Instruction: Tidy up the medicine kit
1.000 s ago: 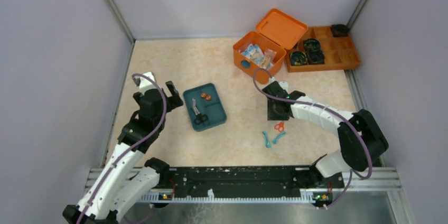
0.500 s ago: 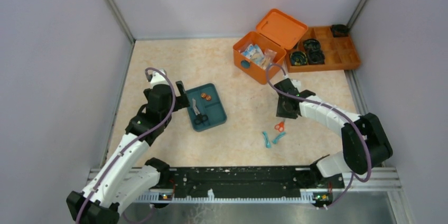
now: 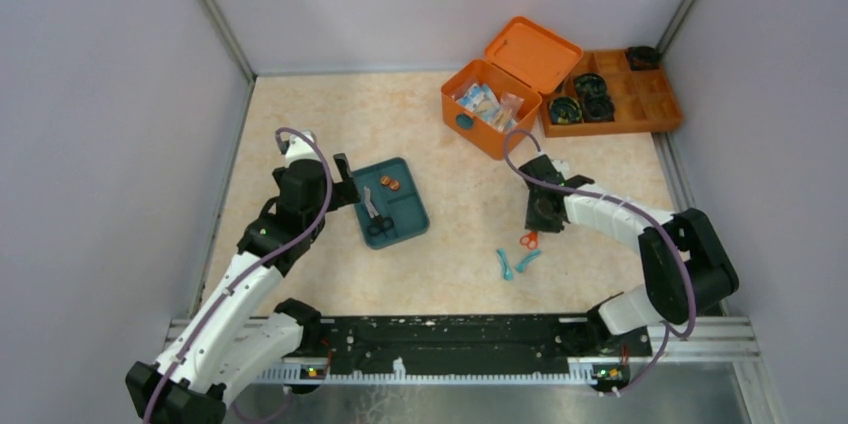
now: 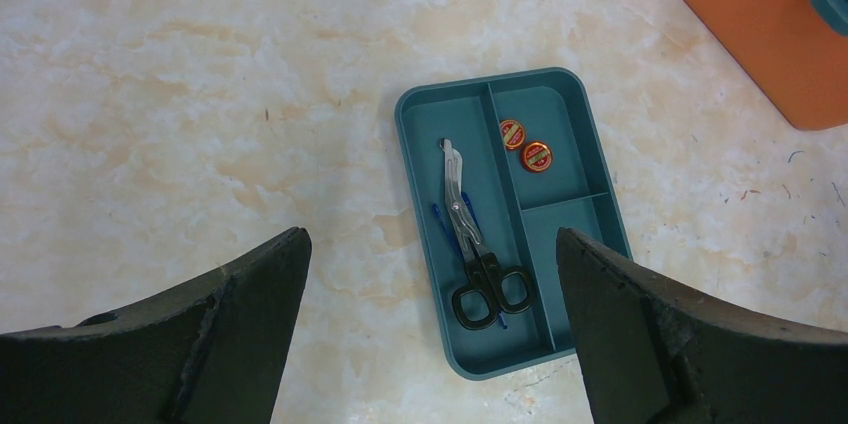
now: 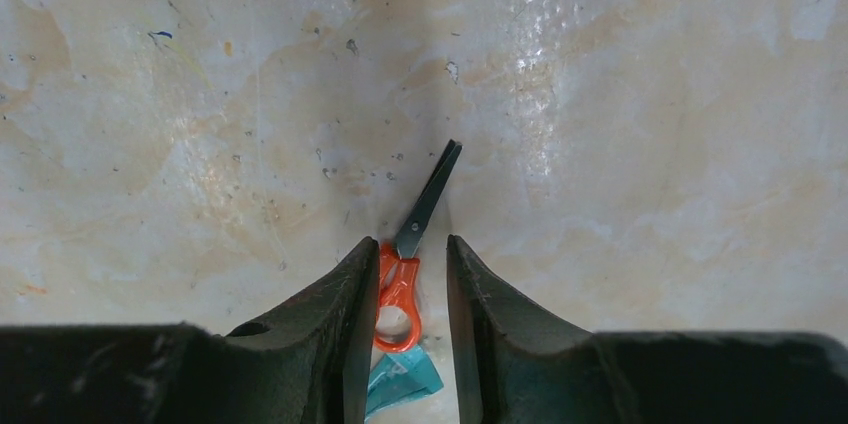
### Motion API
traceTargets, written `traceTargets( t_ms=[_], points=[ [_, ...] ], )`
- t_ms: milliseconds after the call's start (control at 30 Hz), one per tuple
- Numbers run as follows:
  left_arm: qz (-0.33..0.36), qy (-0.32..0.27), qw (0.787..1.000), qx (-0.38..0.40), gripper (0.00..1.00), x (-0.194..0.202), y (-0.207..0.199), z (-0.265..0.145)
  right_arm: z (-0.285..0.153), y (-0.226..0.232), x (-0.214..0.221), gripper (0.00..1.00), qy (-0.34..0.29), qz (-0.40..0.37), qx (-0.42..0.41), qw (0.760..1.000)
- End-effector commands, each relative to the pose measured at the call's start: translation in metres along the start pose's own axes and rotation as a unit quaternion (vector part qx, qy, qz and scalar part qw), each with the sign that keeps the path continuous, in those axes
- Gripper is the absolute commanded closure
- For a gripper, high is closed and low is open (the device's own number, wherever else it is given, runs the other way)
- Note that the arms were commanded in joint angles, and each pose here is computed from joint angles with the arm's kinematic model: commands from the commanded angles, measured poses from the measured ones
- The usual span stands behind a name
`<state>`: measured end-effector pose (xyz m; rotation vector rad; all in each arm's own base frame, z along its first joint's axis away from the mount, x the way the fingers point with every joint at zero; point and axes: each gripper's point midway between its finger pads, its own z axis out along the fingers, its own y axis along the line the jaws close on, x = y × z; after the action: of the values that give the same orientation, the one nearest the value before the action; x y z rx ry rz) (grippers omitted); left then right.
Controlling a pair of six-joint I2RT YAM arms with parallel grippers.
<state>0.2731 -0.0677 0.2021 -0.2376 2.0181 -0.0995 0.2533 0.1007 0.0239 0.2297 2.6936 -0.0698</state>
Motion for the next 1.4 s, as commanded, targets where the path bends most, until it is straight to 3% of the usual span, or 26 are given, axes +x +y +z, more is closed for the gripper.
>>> traceTargets(
  t_ms=[0, 333, 800, 1367],
  points=[
    [-0.001, -0.006, 1.0, 0.007, 0.01, -0.002, -0.002, 0.001, 0.006, -0.001, 0.002, 0.7, 0.003, 0.012, -0.001, 1.0],
    [-0.002, -0.008, 1.0, 0.005, 0.01, -0.003, -0.001, 0.0, 0.017, 0.008, 0.002, 0.75, 0.015, 0.006, -0.024, 1.0],
    [-0.003, -0.008, 1.0, 0.004, 0.01, -0.003, 0.0, 0.001, 0.018, 0.041, -0.022, 1.0, 0.012, -0.044, -0.082, 0.996],
    [-0.003, -0.008, 1.0, -0.001, 0.01, -0.002, 0.001, 0.001, -0.006, 0.086, -0.07, 1.0, -0.031, -0.072, -0.118, 0.99]
  ],
)
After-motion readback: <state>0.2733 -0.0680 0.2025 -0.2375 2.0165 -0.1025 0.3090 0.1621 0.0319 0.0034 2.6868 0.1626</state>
